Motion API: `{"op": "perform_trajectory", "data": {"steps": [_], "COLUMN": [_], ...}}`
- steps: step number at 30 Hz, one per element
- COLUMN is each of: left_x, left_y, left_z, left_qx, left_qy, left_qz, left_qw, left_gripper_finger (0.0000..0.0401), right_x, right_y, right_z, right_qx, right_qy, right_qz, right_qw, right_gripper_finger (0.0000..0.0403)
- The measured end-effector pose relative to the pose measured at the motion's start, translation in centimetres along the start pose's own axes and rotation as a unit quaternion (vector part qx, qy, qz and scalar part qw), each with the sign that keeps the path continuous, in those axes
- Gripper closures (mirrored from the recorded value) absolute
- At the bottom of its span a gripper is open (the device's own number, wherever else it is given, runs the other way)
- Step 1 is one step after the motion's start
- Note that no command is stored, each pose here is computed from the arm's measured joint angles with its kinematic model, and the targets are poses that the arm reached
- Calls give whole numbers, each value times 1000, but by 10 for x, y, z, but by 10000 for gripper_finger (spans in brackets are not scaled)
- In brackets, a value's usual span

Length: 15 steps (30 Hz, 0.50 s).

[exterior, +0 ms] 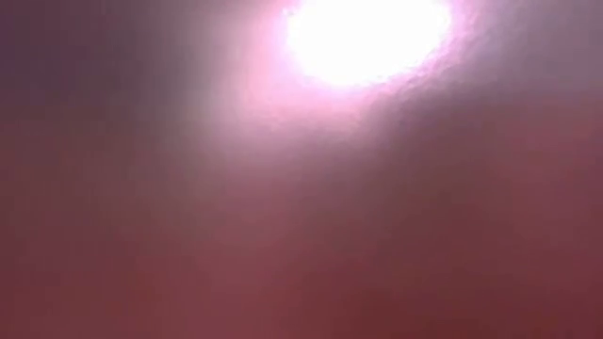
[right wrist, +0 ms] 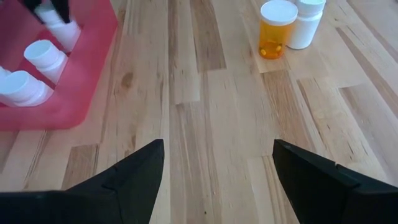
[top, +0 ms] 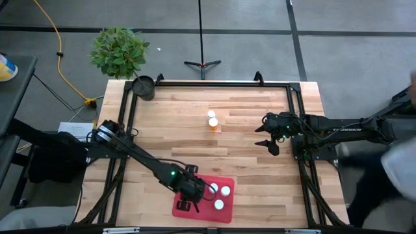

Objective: Pick and place pill bottles into a basket
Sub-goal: Put the white pill bottle into the red bin

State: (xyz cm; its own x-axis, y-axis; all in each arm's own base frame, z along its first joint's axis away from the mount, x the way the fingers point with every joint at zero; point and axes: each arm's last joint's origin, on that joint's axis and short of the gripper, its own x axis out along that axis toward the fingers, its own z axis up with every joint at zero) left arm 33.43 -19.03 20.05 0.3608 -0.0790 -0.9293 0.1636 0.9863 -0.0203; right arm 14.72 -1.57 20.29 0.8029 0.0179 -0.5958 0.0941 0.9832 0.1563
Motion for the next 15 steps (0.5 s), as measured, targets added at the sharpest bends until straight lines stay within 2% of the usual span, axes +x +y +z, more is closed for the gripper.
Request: {"op": "perform_trajectory", "data": {"steps": [8, 15], "left_x": [3, 4], "left_y": [17, 25], "left_z": [7, 9], "left_qx": [-8, -20], "left_qy": [4, 6], "left_qz": [14, 5], "left_qw": [1000, 1000], "left_gripper_finger": [208, 202], "right_x": [0, 0], "right_y": [0, 0], "right_z": [0, -1], "right_qx": [0, 0], "right_qy": [1, 2], "right_qz": [0, 0], "right_qw": [1000, 1000], "right_gripper_finger": [112, 112]}}
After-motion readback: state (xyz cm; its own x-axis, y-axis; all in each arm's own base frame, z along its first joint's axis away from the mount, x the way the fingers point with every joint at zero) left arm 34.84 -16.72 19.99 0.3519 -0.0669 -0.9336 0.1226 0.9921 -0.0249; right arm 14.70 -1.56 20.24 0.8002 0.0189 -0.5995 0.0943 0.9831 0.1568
